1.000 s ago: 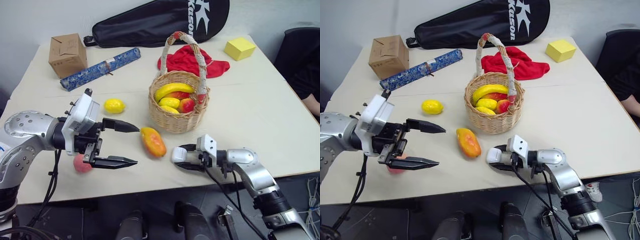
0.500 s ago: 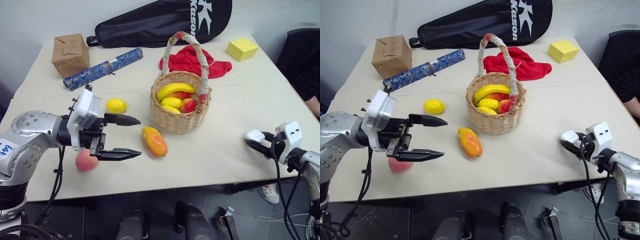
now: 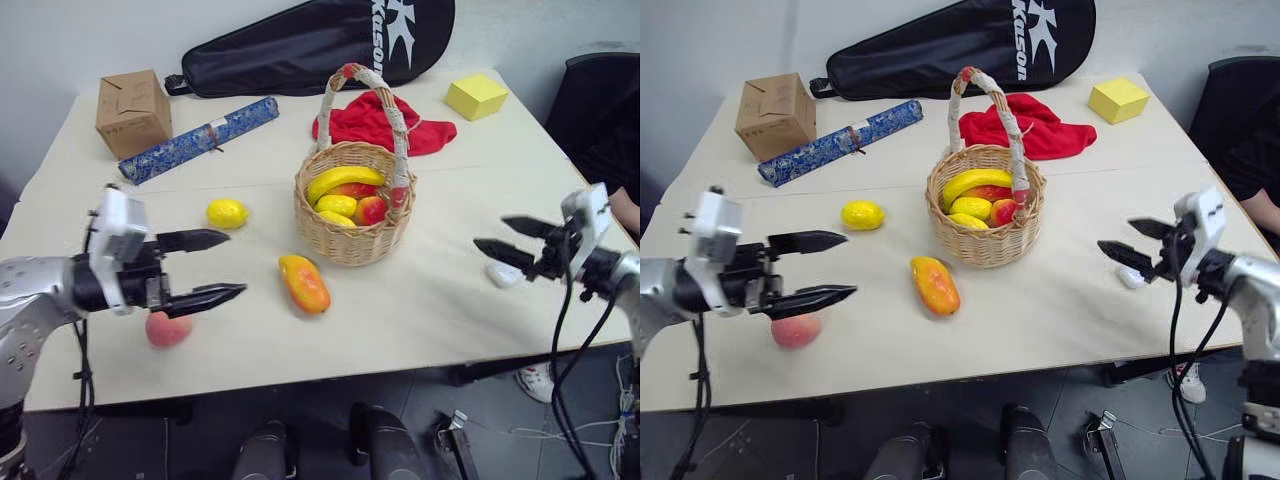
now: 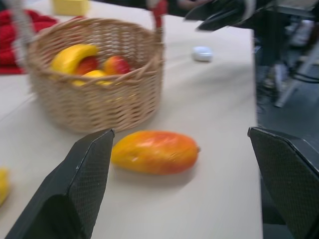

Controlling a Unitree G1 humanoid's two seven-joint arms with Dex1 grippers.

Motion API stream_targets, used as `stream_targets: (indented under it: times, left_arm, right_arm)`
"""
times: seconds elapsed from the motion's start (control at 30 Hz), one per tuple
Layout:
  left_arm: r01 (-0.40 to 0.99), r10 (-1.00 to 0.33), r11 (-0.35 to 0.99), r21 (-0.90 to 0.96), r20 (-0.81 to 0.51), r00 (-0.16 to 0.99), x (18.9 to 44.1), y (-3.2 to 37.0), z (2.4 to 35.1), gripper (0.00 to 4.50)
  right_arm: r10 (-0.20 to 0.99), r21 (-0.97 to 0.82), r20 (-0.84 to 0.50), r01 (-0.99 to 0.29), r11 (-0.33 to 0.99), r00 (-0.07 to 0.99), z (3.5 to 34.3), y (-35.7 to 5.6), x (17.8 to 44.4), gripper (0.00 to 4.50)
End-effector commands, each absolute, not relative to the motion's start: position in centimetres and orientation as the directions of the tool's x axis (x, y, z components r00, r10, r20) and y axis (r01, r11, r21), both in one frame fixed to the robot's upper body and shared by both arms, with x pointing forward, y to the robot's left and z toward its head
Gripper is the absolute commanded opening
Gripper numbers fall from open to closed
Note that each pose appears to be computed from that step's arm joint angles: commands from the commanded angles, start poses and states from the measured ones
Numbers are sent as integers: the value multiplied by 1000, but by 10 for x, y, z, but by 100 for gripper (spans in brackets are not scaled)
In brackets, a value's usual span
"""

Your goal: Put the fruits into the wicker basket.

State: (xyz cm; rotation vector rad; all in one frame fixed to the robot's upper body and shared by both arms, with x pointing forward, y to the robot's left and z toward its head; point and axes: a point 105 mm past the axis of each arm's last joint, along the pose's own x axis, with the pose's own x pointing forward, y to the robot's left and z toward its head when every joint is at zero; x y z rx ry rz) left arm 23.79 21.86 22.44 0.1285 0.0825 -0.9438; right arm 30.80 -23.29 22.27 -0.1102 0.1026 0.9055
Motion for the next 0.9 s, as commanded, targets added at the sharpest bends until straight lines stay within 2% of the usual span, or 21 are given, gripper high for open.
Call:
stream_targets:
  times: [0.03, 0.13, 0.23, 0.33, 0.43, 0.53, 0.67, 0.8, 0.87, 0.9]
  left_arm:
    - [691, -682, 720, 59, -119, 721, 209, 256, 223, 450]
    - [646, -627, 761, 56, -191, 755, 190, 266, 204, 450]
    - [563, -541, 824, 63, -209, 815, 192, 283, 191, 450]
    - [579, -532, 810, 93, -298, 792, 195, 286, 165, 450]
    - [576, -506, 803, 152, -337, 794, 207, 286, 147, 450]
    - [533, -471, 827, 180, -297, 831, 225, 290, 141, 450]
    - [581, -508, 798, 158, -344, 790, 232, 278, 117, 450]
    - [580, -485, 800, 155, -401, 777, 238, 283, 97, 450]
    - [577, -482, 801, 157, -402, 778, 240, 284, 95, 450]
    - [589, -500, 793, 157, -385, 775, 241, 282, 99, 431]
  right_arm:
    - [953, -79, -175, -968, 237, 248, 252, -180, 257, 447]
    - [969, -120, -218, -989, 87, 112, 257, -159, 244, 447]
    - [972, -146, -234, -989, -5, 29, 258, -147, 239, 447]
    - [967, -182, -244, -976, -118, -71, 262, -132, 235, 447]
    - [965, -211, -245, -966, -151, -97, 266, -124, 237, 447]
    - [964, -210, -239, -964, -165, -113, 268, -122, 237, 447]
    - [966, -209, -236, -965, -159, -108, 266, -124, 239, 447]
    - [967, -212, -231, -965, -157, -107, 266, -124, 237, 447]
    - [970, -215, -224, -965, -148, -99, 267, -124, 238, 447]
    - [971, -218, -221, -966, -136, -87, 267, -124, 239, 449]
